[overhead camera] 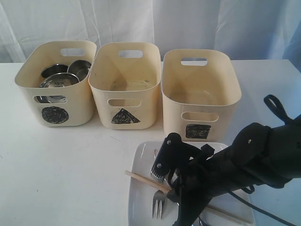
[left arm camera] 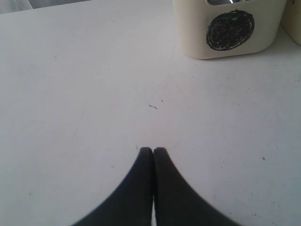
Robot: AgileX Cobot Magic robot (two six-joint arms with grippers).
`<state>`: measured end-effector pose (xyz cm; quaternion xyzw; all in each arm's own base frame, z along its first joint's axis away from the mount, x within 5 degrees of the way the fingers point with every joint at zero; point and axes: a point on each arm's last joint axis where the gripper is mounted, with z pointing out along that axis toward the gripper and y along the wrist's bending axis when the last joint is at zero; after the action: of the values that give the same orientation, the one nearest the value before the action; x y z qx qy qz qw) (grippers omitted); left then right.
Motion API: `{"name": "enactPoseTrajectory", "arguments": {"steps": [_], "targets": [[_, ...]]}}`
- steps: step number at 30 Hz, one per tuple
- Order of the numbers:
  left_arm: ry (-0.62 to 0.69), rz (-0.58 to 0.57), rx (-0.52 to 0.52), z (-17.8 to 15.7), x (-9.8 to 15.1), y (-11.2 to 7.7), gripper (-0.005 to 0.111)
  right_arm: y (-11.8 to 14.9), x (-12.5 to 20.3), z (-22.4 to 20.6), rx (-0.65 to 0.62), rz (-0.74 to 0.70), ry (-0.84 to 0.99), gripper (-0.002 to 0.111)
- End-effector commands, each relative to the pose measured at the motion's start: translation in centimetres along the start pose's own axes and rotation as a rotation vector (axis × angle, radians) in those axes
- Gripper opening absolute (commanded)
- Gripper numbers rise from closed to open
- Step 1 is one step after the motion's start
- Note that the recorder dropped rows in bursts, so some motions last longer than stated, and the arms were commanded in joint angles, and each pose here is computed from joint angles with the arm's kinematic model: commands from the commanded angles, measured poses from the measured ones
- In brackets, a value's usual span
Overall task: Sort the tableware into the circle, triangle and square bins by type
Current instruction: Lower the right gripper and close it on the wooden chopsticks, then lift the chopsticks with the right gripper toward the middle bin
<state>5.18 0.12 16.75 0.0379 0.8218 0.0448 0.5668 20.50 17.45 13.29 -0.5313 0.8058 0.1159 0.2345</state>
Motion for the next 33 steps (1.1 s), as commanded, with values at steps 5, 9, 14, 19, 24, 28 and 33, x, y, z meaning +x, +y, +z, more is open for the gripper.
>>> {"name": "enactPoseTrajectory", "arguments": {"steps": [5,9,14,19,24,28,33], "targets": [[-0.001,-0.001,0.005,0.0,0.1,0.0,0.000,-0.1,0.0,0.1,0.019,0.015,-0.005,0.000],[-0.001,-0.001,0.005,0.0,0.1,0.0,0.000,-0.2,-0.2,-0.2,0.028,0.023,-0.018,0.000],[-0.001,-0.001,0.005,0.0,0.1,0.0,0.000,-0.2,-0.7,-1.2,0.048,0.021,-0.055,0.000],[-0.001,-0.001,0.005,0.0,0.1,0.0,0.000,-0.2,-1.5,-2.9,0.078,0.007,-0.116,0.000],[-0.001,-0.001,0.005,0.0,0.1,0.0,0.000,-0.2,-1.9,-4.0,0.097,0.017,-0.154,0.000],[-0.001,-0.001,0.005,0.0,0.1,0.0,0.000,-0.2,-2.3,-5.1,0.120,0.009,-0.194,0.000],[-0.001,-0.001,0.005,0.0,0.1,0.0,0.000,-0.5,-2.7,-6.3,0.184,0.013,-0.240,0.000]]}}
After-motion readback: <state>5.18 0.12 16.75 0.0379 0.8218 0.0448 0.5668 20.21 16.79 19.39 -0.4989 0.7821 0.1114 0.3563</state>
